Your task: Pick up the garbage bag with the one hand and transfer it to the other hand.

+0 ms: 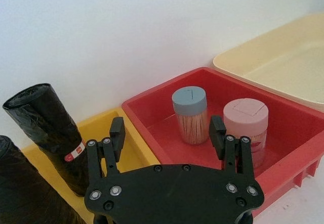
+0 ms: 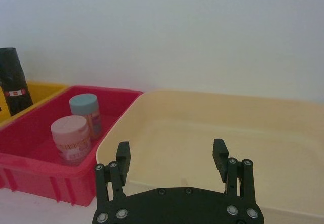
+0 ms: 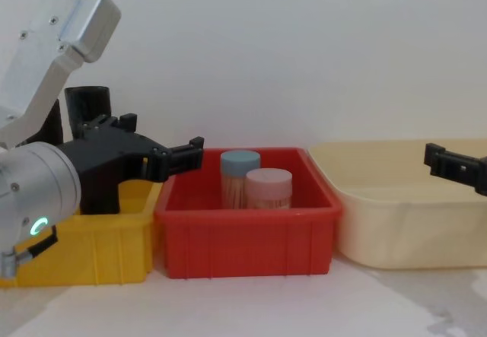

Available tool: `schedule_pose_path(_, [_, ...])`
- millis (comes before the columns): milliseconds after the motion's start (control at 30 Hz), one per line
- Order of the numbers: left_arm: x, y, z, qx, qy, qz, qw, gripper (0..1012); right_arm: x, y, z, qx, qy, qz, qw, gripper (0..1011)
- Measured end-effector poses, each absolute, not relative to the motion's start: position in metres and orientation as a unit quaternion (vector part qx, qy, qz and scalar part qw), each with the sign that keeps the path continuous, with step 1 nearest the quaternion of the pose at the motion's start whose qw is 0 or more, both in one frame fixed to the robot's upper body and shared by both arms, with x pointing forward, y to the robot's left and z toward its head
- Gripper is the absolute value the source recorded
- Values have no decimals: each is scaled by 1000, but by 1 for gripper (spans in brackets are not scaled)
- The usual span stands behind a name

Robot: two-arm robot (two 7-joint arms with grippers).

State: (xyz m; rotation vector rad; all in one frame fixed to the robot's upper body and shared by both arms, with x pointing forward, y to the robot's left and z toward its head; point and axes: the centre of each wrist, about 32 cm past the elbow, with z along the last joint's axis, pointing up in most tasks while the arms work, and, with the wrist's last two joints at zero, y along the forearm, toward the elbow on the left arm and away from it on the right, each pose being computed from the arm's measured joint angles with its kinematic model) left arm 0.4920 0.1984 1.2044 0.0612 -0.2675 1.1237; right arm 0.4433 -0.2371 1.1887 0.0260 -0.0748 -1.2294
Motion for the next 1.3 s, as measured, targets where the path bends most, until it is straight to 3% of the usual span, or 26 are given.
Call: schedule_pose_path(1300, [492, 198, 1204, 29, -126, 531, 837, 1001, 442, -246, 1193, 8, -34, -565, 825, 999])
